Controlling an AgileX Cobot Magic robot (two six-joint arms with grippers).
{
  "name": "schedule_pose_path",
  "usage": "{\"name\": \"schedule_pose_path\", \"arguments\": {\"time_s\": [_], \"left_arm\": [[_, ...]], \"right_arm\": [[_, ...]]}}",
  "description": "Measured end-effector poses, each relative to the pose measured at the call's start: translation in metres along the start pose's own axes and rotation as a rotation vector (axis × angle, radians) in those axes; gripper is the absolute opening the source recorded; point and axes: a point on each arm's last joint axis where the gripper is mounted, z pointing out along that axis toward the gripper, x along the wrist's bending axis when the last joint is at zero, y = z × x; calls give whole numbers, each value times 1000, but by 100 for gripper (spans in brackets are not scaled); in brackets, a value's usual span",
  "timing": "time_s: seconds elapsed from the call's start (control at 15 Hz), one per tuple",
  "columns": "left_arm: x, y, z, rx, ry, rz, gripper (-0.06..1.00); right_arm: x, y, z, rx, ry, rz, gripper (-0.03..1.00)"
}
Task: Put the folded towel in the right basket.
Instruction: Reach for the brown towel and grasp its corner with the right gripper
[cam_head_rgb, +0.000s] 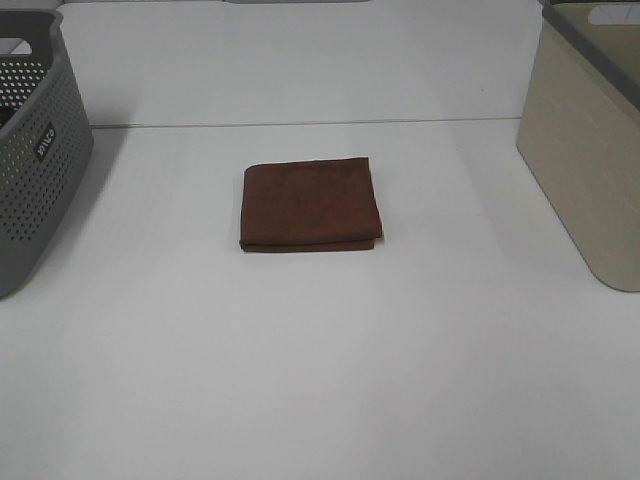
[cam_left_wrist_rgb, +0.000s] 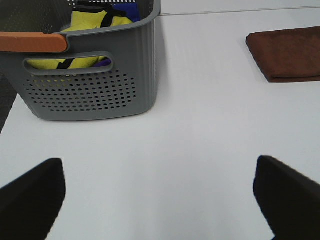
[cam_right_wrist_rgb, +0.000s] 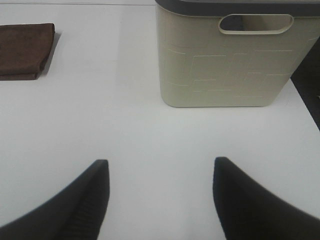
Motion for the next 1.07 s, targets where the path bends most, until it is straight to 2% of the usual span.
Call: {"name": "schedule_pose_path", "arguments": {"time_s": [1.07], "left_arm": [[0, 0, 0, 0, 0, 0, 97]], "right_arm": [[0, 0, 0, 0, 0, 0, 58]]}}
